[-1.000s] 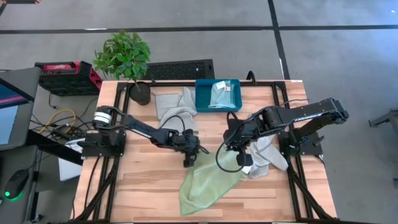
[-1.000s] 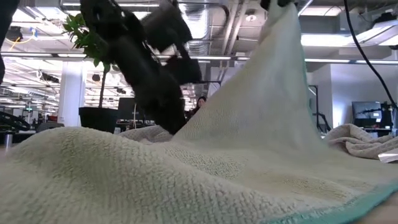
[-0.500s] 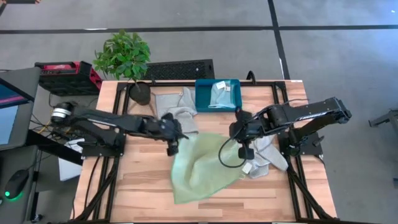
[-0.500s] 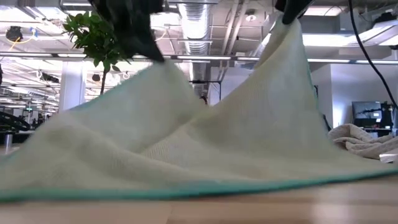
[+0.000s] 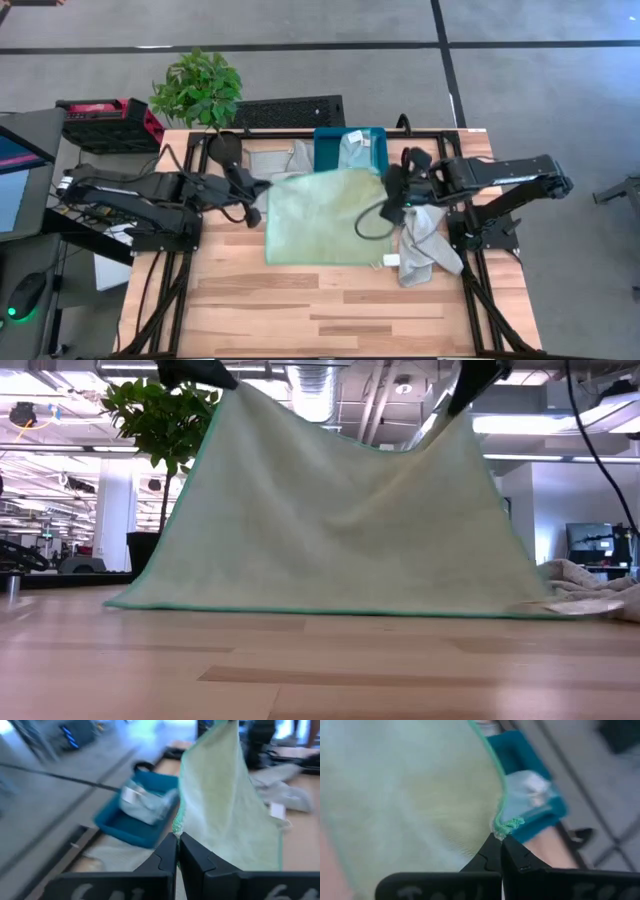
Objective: Fold microfiber towels
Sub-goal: Fold the green towel
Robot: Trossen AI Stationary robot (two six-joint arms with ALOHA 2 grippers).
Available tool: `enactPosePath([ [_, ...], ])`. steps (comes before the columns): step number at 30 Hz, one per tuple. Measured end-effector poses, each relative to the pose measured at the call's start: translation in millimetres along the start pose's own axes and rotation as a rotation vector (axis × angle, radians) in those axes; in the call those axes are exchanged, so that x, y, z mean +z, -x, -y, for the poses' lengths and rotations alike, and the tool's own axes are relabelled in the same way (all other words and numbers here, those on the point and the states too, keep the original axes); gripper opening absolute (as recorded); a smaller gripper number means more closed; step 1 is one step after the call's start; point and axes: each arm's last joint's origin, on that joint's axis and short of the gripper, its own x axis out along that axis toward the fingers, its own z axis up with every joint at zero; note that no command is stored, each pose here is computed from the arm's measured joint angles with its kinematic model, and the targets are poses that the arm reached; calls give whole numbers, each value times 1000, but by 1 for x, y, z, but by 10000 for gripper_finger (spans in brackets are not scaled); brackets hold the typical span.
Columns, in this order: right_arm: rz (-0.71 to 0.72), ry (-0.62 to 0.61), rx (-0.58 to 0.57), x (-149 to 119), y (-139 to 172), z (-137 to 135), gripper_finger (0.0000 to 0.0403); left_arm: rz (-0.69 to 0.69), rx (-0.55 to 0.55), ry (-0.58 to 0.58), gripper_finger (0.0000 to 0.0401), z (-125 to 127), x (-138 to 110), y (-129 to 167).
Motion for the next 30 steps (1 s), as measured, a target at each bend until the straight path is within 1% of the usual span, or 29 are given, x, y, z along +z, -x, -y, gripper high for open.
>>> enactPosePath([
  [3,23,-42,-145,6,-10,11,7,62,73,-43,0,-6,20,9],
  [5,40,-66,-232,9,-14,19,7,95,98,-81,0,-10,35,15],
  [7,72,-85,-294,13,-15,25,7,120,105,-113,0,-13,50,21],
  [10,114,-64,-318,19,-7,27,7,139,107,-161,0,-14,69,28],
  [12,155,-50,-310,24,5,27,7,122,93,-198,0,-13,75,31],
  [14,185,-33,-285,26,15,24,7,120,69,-216,0,-8,83,33],
  [15,195,-24,-264,26,18,20,7,100,55,-236,0,-4,83,33],
  [17,198,2,-184,24,24,12,7,37,19,-266,0,5,79,30],
  [18,191,15,-137,22,26,7,7,24,-15,-257,0,11,79,29],
  [23,134,56,87,12,35,-18,7,-131,-180,-220,0,41,61,25],
  [27,68,91,232,2,41,-37,7,-309,-251,-178,0,65,40,21],
  [30,-11,126,290,-5,40,-52,7,-432,-289,-140,0,85,26,14],
])
